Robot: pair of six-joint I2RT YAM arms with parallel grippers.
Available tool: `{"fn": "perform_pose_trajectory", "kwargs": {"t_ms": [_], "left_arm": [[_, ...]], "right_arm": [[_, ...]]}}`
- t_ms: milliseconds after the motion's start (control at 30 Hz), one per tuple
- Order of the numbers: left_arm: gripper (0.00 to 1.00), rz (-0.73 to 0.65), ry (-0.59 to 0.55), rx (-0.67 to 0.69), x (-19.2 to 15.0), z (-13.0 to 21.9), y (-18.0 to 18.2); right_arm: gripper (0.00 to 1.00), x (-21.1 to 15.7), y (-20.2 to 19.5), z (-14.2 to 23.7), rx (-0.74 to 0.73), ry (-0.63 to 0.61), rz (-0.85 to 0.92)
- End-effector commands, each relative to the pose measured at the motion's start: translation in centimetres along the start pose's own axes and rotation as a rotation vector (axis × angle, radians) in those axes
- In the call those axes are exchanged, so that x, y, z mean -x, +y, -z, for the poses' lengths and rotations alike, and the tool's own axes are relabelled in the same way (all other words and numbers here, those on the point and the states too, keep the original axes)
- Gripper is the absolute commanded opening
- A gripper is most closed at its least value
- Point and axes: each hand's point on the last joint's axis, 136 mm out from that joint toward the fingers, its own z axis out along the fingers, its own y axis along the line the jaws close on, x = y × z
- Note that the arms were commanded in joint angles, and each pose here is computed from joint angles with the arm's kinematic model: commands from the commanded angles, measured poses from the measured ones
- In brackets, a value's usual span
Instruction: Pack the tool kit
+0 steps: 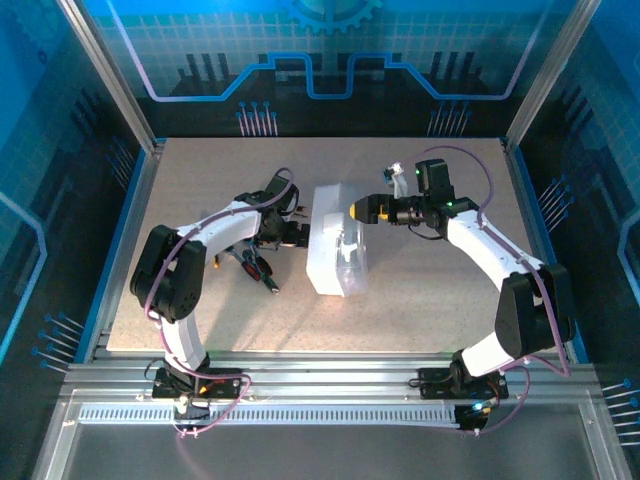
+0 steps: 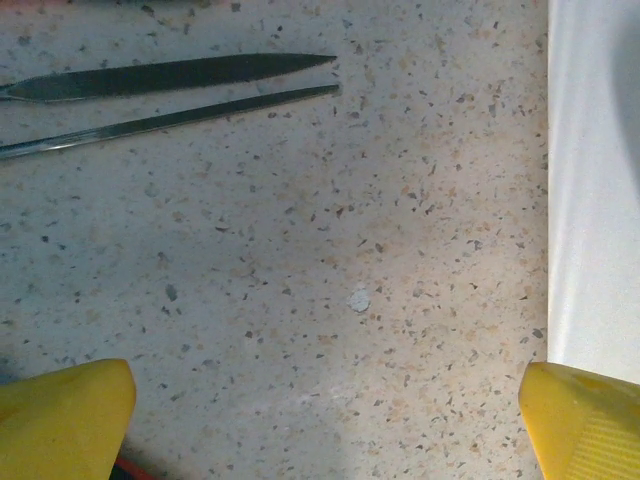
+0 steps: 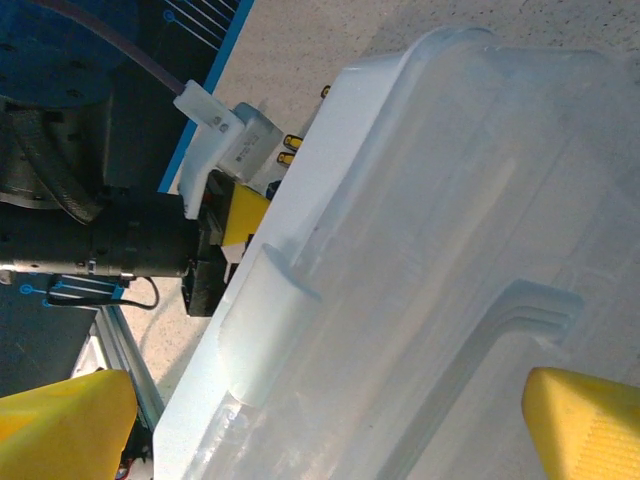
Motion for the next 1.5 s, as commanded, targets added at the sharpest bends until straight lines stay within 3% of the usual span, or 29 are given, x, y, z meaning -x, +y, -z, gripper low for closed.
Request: {"fn": "perform_pose_trajectory", "kwargs": {"t_ms": [0, 433, 700, 900, 1167, 1467], "left_arm": [[1.00, -0.023, -0.050, 0.010, 1.5, 2.5, 0.2], [0.99, -0.003, -0.064, 0.073, 2.1, 4.0, 2.6], [0.99, 0.016, -0.127, 0.068, 3.6, 6.9, 3.7], [0.99, -0.001, -0.210, -0.164, 5.2, 11.2, -0.2], [0.99, 0.015, -0.231, -0.621, 4.9, 15.9, -8.6], [0.99, 0.012, -0.177, -0.695, 3.0, 16.7, -11.4]], "right_arm": [[1.00, 0.1, -0.1, 1.0, -0.015, -0.009, 0.013], [1.00, 0.3, -1.0, 1.1, -0.021, -0.012, 0.004], [1.00, 1.1, -1.3, 0.5, -0.037, -0.008, -0.007], [1.00, 1.5, -2.9, -0.5, -0.155, 0.013, -0.040], [1.00, 1.2, -2.9, -3.0, -0.212, 0.068, -0.079], [1.00, 1.4, -1.8, -4.3, -0.233, 0.078, -0.029]]}}
